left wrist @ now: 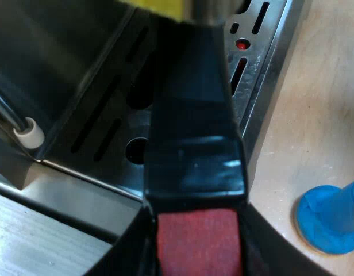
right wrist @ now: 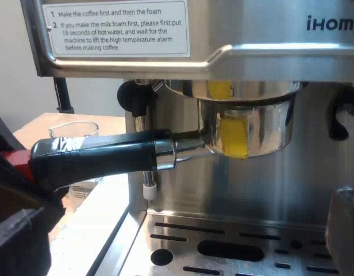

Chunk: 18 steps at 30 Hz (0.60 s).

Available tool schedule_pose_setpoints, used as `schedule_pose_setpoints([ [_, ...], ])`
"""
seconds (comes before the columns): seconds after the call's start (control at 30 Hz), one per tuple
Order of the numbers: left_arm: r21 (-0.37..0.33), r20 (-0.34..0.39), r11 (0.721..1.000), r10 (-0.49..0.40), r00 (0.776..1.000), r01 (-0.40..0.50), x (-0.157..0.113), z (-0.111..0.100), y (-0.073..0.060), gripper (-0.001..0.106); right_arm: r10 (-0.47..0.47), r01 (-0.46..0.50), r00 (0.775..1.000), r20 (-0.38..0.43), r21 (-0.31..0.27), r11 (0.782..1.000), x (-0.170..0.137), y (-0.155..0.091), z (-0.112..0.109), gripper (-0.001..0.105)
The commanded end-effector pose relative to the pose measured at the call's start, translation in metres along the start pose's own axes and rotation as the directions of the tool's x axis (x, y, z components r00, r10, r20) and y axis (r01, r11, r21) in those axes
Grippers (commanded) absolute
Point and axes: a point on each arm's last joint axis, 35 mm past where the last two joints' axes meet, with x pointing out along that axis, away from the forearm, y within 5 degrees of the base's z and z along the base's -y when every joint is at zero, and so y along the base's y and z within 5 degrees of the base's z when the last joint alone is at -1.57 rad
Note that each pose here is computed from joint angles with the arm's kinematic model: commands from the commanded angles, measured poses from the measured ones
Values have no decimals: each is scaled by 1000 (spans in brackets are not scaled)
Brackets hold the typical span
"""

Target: Put the handle in the coffee machine

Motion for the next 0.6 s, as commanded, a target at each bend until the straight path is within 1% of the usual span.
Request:
schedule_pose_setpoints([
  [0.03,37,47,999,2,999,-4,-5,8,0,0,-16,16,1000,3,1,1000,3,-1,3,105],
  [0.4,28,62,999,25,998,-27,-11,11,4,0,-16,16,1000,3,1,1000,3,-1,3,105],
  [0.53,35,94,999,-6,996,3,-15,18,3,0,-16,16,1000,3,1,1000,3,-1,3,105],
  [0.6,35,97,999,-9,995,6,-15,18,3,0,-16,16,1000,3,1,1000,3,-1,3,105],
])
